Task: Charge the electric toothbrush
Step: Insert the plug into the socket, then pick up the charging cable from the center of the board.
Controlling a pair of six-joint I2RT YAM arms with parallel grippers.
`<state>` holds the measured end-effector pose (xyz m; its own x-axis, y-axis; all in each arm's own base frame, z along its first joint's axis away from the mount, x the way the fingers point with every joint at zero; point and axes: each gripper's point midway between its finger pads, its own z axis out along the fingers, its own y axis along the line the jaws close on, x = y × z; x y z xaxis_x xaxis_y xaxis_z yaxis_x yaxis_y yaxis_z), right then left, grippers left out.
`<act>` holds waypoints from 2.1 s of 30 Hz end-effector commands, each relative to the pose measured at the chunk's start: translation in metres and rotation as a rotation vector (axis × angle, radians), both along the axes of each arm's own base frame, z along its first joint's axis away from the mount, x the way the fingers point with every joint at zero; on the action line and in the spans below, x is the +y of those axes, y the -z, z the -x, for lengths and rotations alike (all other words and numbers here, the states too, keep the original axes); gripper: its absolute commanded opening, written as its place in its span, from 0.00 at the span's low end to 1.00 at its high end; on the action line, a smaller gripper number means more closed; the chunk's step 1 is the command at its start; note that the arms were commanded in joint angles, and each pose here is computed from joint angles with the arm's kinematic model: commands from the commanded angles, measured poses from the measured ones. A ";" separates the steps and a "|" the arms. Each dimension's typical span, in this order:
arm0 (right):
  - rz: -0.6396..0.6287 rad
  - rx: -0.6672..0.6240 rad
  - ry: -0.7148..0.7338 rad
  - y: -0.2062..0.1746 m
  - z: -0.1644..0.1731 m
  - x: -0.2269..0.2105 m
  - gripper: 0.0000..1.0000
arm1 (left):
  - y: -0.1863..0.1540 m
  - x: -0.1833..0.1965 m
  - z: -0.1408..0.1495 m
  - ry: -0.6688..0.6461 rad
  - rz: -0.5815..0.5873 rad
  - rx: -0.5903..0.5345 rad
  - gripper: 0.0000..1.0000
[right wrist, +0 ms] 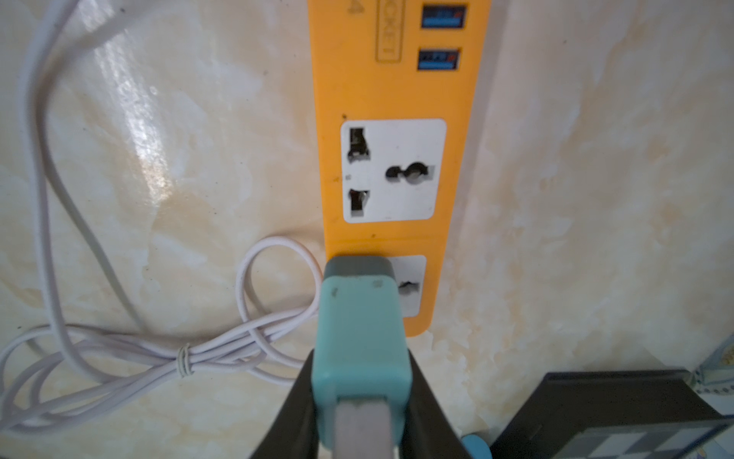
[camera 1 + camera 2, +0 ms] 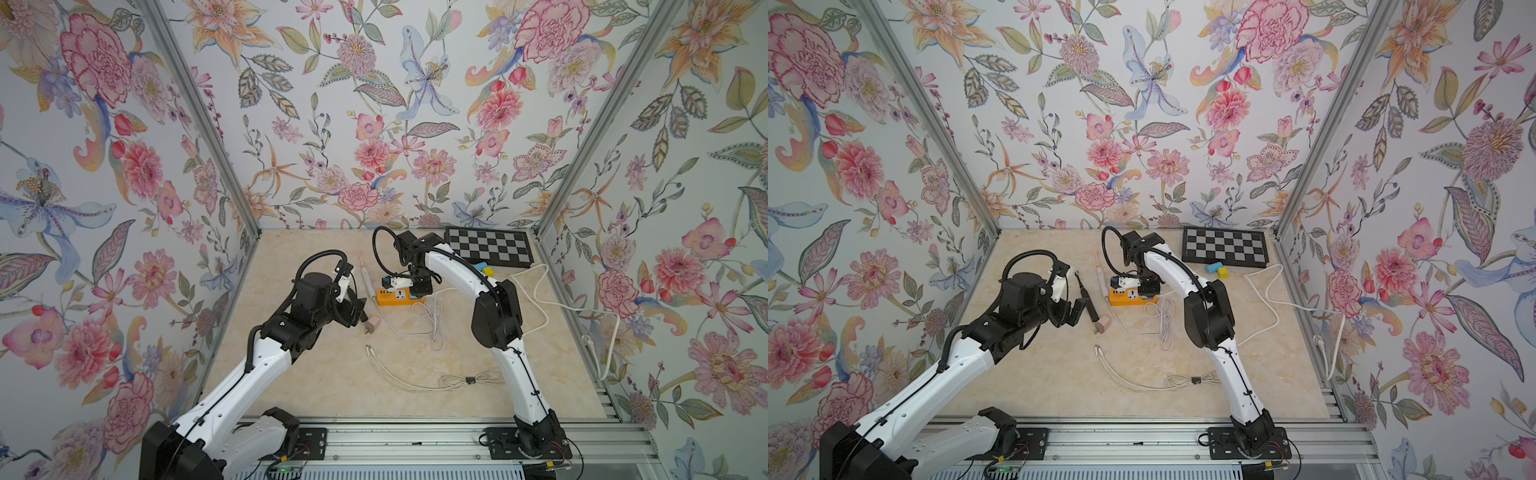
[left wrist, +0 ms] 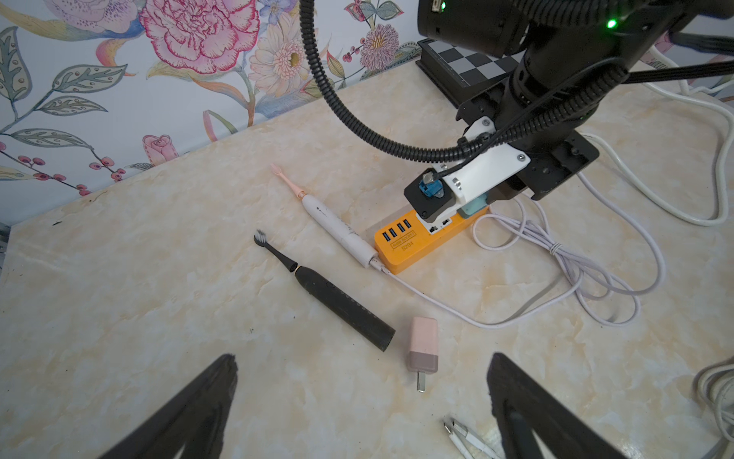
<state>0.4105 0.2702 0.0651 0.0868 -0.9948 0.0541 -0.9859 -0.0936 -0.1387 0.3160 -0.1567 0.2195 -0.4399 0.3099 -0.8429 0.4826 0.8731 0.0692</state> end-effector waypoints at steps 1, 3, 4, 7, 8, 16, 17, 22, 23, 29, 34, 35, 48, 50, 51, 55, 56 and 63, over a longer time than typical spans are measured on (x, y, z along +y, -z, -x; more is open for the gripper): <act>0.040 0.133 -0.016 0.086 0.016 0.005 0.19 | 0.002 0.004 0.000 0.003 -0.003 -0.004 0.99; -0.031 0.063 0.006 0.055 0.004 0.019 0.25 | 0.004 0.006 -0.001 -0.004 -0.004 -0.002 0.99; -0.066 0.018 0.015 0.035 -0.002 0.026 0.30 | 0.004 0.007 -0.001 -0.007 -0.002 -0.002 0.99; -0.193 -0.109 0.070 -0.028 -0.018 0.041 0.49 | 0.007 0.011 -0.004 -0.022 0.005 0.008 0.99; -0.227 -0.132 0.057 -0.044 -0.011 0.055 0.54 | 0.006 0.012 -0.005 -0.027 0.009 0.010 0.99; -0.427 -0.226 0.146 -0.128 -0.003 0.062 0.63 | 0.005 0.028 -0.014 -0.137 0.033 0.017 0.98; -0.482 -0.218 0.174 -0.140 -0.002 0.065 0.63 | 0.004 0.031 -0.015 -0.173 0.050 0.022 0.95; -0.789 -0.013 0.484 -0.182 0.017 0.077 0.58 | 0.026 0.031 0.002 -0.425 0.336 0.157 0.70; -0.828 0.029 0.561 -0.186 0.022 0.078 0.58 | 0.035 0.026 0.010 -0.467 0.394 0.195 0.63; -1.022 0.195 0.987 -0.162 0.061 0.079 0.57 | 0.097 -0.036 0.058 -0.559 0.702 0.501 0.51; -1.120 0.170 1.069 -0.158 0.084 0.066 0.61 | 0.125 -0.056 0.063 -0.605 0.660 0.608 0.47; -1.117 0.157 1.089 -0.156 0.086 0.061 0.61 | 0.129 -0.055 0.063 -0.617 0.621 0.611 0.46; -1.130 0.126 1.145 -0.159 0.104 0.033 0.65 | 0.177 -0.060 0.063 -0.691 0.436 0.714 0.30; -1.137 0.120 1.140 -0.162 0.105 0.032 0.65 | 0.183 -0.056 0.062 -0.700 0.394 0.707 0.29; -1.137 0.114 1.140 -0.162 0.106 0.030 0.65 | 0.187 -0.056 0.062 -0.703 0.380 0.706 0.30; -1.132 0.092 1.148 -0.160 0.108 0.023 0.66 | 0.201 -0.061 0.064 -0.681 0.355 0.740 0.23; -1.131 0.092 1.152 -0.160 0.108 0.021 0.67 | 0.204 -0.063 0.066 -0.677 0.356 0.753 0.21; -1.142 0.082 1.177 -0.162 0.108 0.014 0.68 | 0.217 -0.059 0.073 -0.669 0.297 0.783 0.00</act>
<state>0.3012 0.2910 0.2203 -0.7405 -0.0670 -0.6687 -0.4681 0.7654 0.4416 0.2560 -0.2227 0.0191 -0.8686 -0.4063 -0.2837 -0.2866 0.8789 -0.3812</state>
